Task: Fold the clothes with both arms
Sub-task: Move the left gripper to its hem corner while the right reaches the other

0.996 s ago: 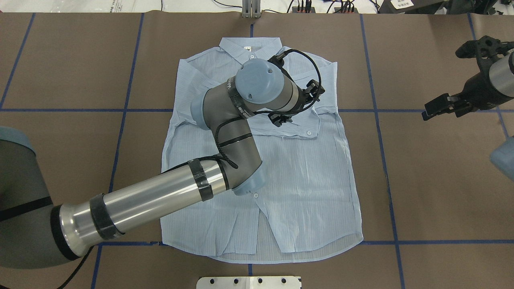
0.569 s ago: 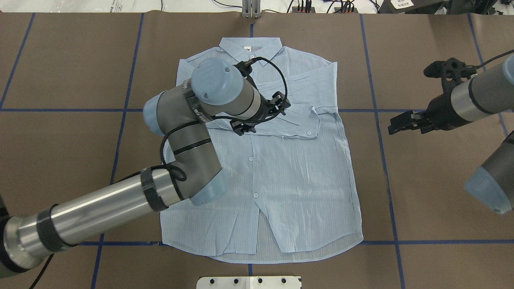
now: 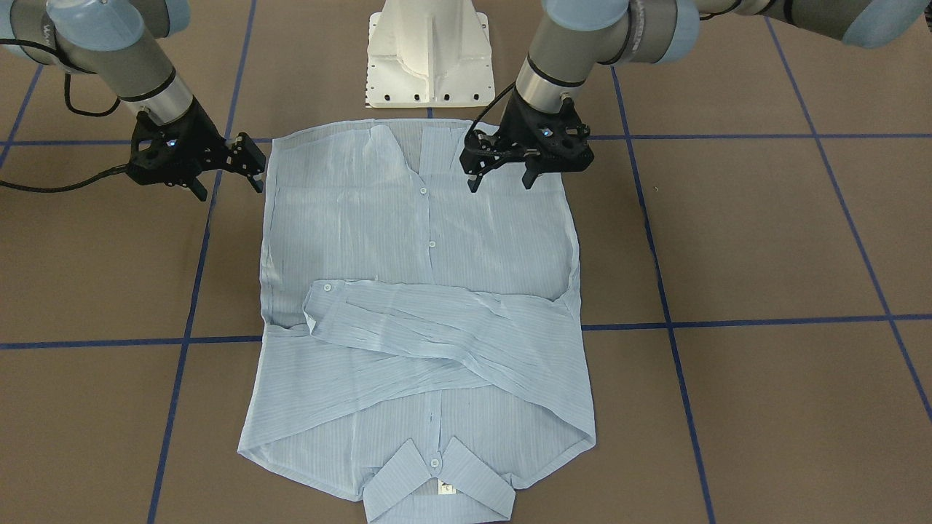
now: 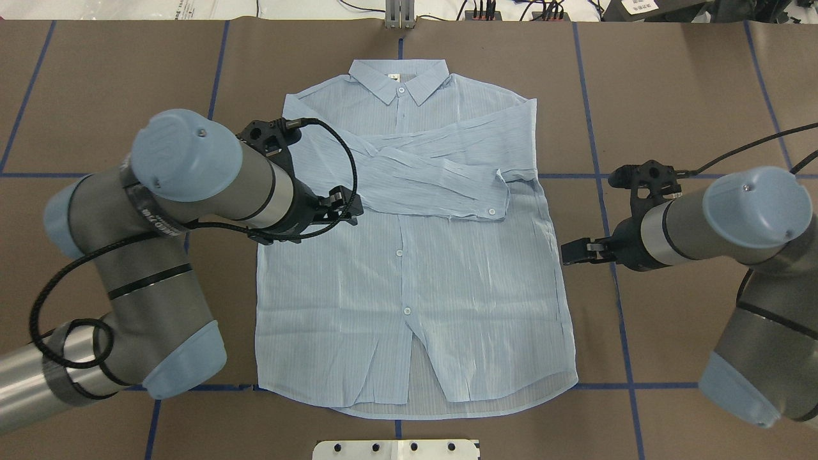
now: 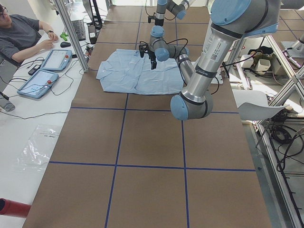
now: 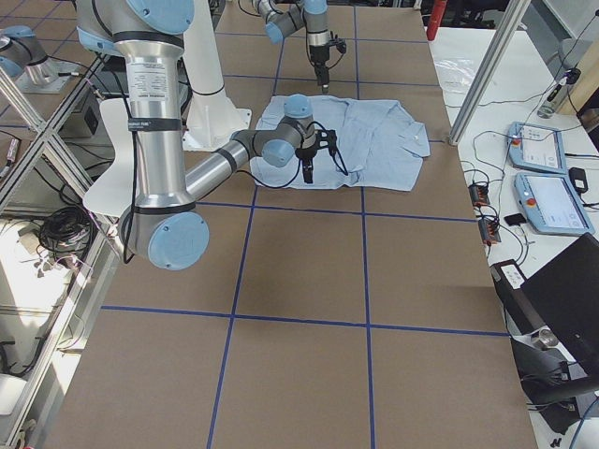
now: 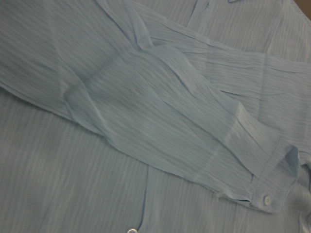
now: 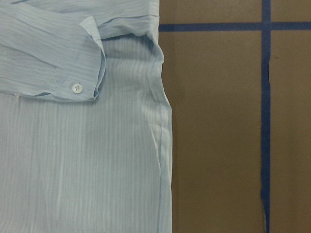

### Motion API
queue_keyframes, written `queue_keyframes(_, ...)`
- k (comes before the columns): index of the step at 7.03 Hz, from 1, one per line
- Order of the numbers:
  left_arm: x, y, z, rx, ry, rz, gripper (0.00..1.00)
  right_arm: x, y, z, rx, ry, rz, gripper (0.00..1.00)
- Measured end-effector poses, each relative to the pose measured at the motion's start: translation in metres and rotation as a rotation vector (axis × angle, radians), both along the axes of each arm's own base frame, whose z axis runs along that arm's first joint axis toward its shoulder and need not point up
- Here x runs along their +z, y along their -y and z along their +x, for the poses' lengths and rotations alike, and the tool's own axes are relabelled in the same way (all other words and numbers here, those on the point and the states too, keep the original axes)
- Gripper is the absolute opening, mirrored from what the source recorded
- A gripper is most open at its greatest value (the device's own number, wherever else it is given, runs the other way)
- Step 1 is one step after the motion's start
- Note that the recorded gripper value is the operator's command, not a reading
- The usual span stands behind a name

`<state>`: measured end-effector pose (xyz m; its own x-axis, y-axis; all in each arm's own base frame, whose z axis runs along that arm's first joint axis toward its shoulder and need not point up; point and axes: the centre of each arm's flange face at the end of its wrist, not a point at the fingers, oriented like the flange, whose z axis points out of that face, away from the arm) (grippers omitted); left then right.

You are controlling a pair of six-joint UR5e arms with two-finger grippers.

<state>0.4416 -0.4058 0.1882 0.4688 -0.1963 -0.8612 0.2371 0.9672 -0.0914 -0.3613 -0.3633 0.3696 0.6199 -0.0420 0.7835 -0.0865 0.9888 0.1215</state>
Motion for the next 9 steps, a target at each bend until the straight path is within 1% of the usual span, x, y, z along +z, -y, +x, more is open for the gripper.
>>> queue_keyframes(2, 0.008, -0.011, -0.022, 0.002, 0.012, 0.008, 0.96, 0.0, -0.045, -0.037, 0.008, -0.018, -0.01, 0.99)
queue_keyframes(3, 0.007, -0.013, -0.026, 0.0, 0.009, 0.011, 0.96, 0.007, -0.062, -0.047, -0.009, -0.035, -0.017, 0.98)
queue_keyframes(5, 0.003, -0.015, -0.029, -0.003, 0.002, 0.014, 0.96, 0.024, -0.088, -0.06, -0.058, -0.071, -0.035, 0.89)
queue_keyframes(6, 0.003, -0.014, -0.03, -0.006, 0.001, 0.015, 0.94, 0.03, -0.097, -0.066, -0.082, -0.083, -0.044, 0.85)
queue_keyframes(7, 0.002, -0.013, -0.031, -0.01, 0.001, 0.015, 0.93, 0.034, -0.103, -0.07, -0.102, -0.089, -0.055, 0.78)
queue_keyframes(9, 0.002, -0.009, -0.035, -0.02, 0.001, 0.015, 0.92, 0.038, -0.11, -0.075, -0.135, -0.093, -0.079, 0.53)
